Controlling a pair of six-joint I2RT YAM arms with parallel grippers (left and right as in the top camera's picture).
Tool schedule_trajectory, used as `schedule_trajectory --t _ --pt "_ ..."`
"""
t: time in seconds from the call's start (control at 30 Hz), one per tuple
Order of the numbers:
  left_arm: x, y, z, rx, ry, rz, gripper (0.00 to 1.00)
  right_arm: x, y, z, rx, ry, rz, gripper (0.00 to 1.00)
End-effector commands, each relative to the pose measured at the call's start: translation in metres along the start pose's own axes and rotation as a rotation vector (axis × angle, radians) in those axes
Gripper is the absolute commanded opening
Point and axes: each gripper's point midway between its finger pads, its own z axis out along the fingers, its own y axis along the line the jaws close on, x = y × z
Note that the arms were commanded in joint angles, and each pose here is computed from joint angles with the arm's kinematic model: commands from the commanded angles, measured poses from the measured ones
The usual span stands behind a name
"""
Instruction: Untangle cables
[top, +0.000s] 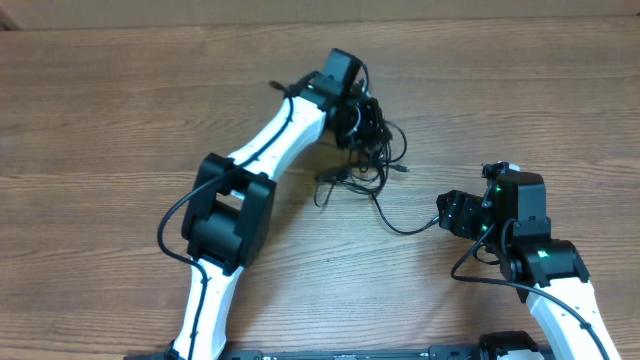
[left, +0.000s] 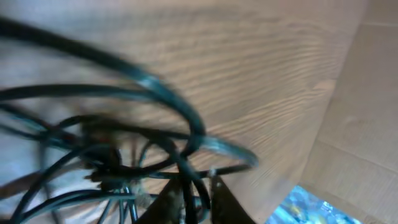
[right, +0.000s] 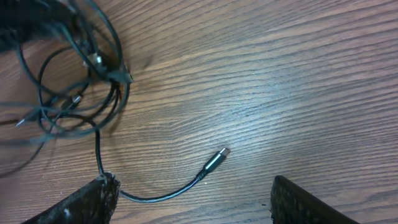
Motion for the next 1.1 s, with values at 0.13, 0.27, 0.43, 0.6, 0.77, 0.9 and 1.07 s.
schedule_trajectory --t 0.13,0.27,0.43,0.6,0.77,0.9,1.07 --pt "-0.029 -0.123 -0.146 0.157 -0.312 0.504 0.04 -0.012 0.002 -0.004 -0.003 -0.047 -0.008 0.75" --pt "-0.016 -0.140 -0.193 0.083 -0.421 0.611 0.04 -0.013 0.003 -0.004 -0.004 -0.051 -0.008 0.74" --pt "0.016 -0.136 -0.217 0.019 -0.389 0.628 0.04 -0.014 0.005 -0.004 -0.017 -0.055 -0.010 0.73" --pt "0.049 -0.129 -0.210 0.047 -0.244 0.721 0.04 -0.030 0.058 -0.014 -0.302 -0.100 -0.080 0.77" --pt "0.064 -0.096 -0.205 -0.070 -0.148 0.752 0.04 -0.056 0.122 -0.053 -0.665 -0.225 -0.203 0.75" --pt "0.087 -0.100 -0.201 -0.003 -0.060 0.825 0.04 -0.064 0.147 -0.080 -0.838 -0.271 -0.246 0.74" --pt "0.100 -0.107 -0.193 0.013 -0.028 0.873 0.04 -0.050 0.163 -0.099 -0.988 -0.202 -0.271 0.71"
